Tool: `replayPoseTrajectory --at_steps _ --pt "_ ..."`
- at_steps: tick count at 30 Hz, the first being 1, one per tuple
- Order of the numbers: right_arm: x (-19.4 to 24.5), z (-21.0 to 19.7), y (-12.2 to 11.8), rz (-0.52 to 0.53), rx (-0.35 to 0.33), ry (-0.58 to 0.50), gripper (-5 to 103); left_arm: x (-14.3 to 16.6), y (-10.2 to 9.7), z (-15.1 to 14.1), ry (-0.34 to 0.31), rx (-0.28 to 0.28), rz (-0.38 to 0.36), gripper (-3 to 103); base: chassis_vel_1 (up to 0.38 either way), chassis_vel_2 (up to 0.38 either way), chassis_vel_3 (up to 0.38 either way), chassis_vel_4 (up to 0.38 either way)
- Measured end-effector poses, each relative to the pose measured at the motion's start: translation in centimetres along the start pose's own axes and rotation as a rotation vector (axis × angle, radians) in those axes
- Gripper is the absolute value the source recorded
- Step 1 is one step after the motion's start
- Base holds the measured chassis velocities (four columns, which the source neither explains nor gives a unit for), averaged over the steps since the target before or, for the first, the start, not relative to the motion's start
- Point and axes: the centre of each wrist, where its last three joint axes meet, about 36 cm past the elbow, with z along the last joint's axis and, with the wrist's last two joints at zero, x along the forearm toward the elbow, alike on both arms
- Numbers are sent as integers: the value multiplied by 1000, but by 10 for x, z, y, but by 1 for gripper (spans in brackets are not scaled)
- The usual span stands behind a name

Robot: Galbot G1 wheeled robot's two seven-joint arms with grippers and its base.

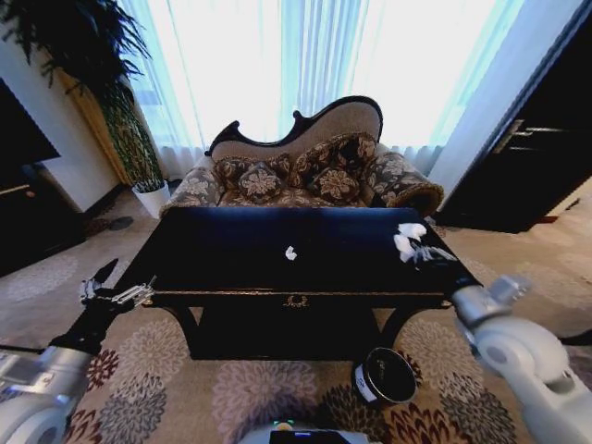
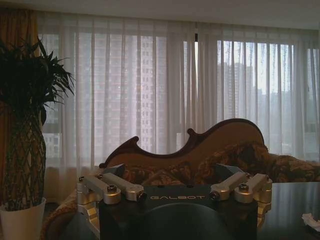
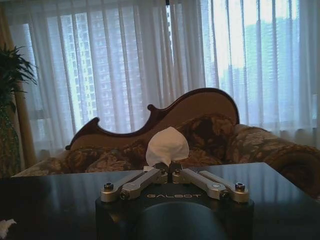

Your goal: Move to the front of the table and place the trash on the table into the trash bin.

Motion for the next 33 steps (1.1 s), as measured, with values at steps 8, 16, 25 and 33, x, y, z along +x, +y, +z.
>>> replayPoseTrajectory --at_steps 8,16,25,33 --pt "25 30 -11 50 5 -81 0 0 0 0 0 0 0 100 0 0 0 0" --pt "42 54 -21 144 13 -112 0 0 0 0 0 0 0 100 0 0 0 0" --pt "72 107 -30 205 14 -158 0 0 0 0 0 0 0 100 0 0 0 0" --pt "87 148 -30 217 -8 -143 0 0 0 0 0 0 0 100 0 0 0 0"
